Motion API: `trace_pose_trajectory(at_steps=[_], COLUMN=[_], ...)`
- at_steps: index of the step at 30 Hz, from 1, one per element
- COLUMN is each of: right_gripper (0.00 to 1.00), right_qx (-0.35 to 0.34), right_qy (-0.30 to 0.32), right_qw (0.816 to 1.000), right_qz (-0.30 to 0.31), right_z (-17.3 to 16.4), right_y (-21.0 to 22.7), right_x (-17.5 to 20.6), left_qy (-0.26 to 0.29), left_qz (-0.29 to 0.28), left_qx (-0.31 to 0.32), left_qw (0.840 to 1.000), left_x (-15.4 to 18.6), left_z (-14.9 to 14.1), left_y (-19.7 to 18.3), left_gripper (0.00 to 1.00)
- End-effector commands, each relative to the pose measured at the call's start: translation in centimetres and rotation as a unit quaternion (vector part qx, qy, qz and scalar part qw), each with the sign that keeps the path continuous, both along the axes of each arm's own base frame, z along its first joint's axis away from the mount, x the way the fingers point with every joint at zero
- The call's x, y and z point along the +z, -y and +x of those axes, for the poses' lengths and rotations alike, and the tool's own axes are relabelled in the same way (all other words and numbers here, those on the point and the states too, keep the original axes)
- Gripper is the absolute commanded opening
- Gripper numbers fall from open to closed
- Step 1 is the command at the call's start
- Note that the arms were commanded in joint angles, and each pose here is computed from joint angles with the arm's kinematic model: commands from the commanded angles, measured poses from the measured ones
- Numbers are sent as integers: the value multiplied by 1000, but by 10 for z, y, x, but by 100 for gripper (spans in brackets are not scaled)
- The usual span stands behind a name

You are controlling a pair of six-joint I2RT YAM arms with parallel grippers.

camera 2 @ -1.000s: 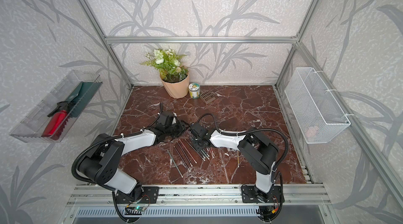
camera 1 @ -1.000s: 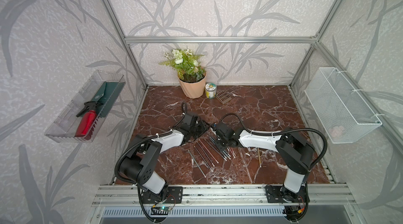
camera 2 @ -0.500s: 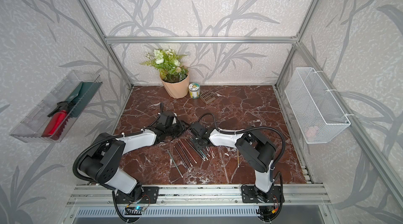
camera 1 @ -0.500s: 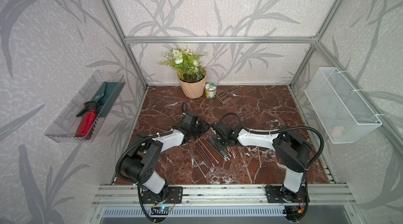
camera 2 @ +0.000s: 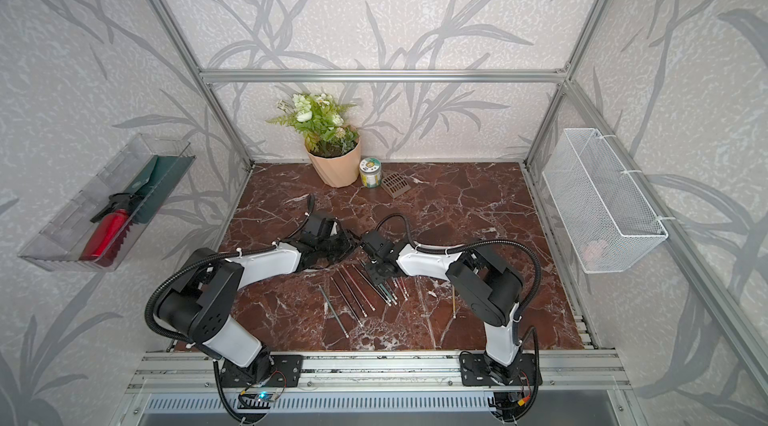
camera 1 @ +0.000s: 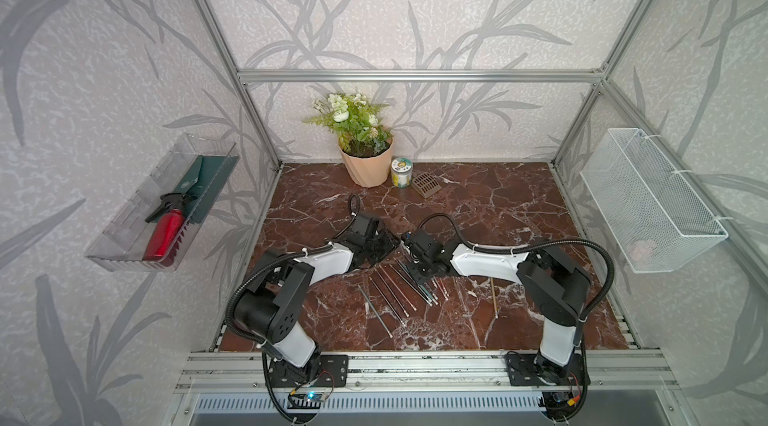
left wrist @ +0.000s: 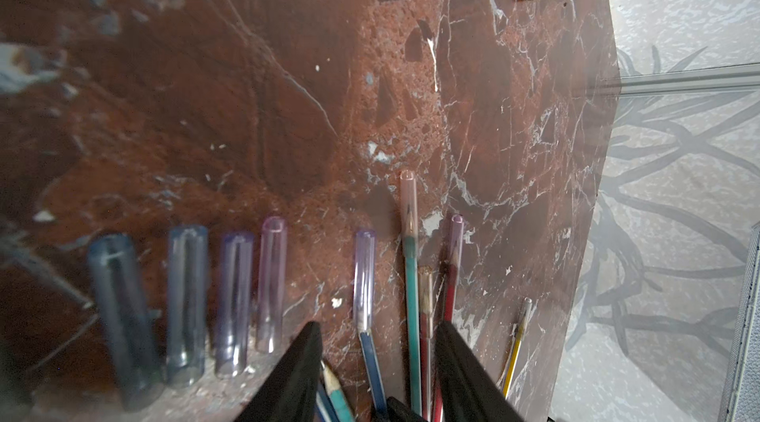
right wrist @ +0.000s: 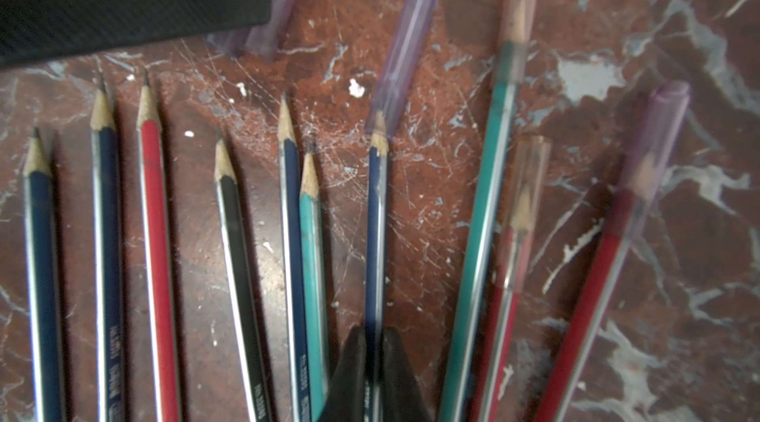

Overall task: Remove the protective cover of the pencils
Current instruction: Remove the protective sleeve from the pencil.

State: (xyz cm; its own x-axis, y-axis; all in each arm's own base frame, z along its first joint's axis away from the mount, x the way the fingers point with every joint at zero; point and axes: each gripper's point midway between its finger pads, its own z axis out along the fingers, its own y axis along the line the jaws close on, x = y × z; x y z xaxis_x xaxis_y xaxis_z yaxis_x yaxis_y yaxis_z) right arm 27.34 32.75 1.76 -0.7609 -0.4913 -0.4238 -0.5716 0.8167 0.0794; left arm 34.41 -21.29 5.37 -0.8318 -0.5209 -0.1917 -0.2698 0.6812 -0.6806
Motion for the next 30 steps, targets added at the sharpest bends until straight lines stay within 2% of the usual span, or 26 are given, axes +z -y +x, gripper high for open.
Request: trace_pose_trajectory(at_steps=[1,16,30], right_gripper=[7,2,0], right_qx=[1,2,0], right_qy=[-16,-17,-20], right_qw=[1000,1000,1000], right_qz=[-9,1,12], right_z=[-3,-2,-2], right_y=[1,-3,-7], right_x=[-9,-7,-6], left_qy=[-10,-39,-58], left_qz=[19,49,84], left_qx=[3,-6,-9], left_qw=[1000,998,995], left_x=[-3,-22,-37], left_z=[3,6,13], left_y=[0,9,9], left_gripper=[48,47,27])
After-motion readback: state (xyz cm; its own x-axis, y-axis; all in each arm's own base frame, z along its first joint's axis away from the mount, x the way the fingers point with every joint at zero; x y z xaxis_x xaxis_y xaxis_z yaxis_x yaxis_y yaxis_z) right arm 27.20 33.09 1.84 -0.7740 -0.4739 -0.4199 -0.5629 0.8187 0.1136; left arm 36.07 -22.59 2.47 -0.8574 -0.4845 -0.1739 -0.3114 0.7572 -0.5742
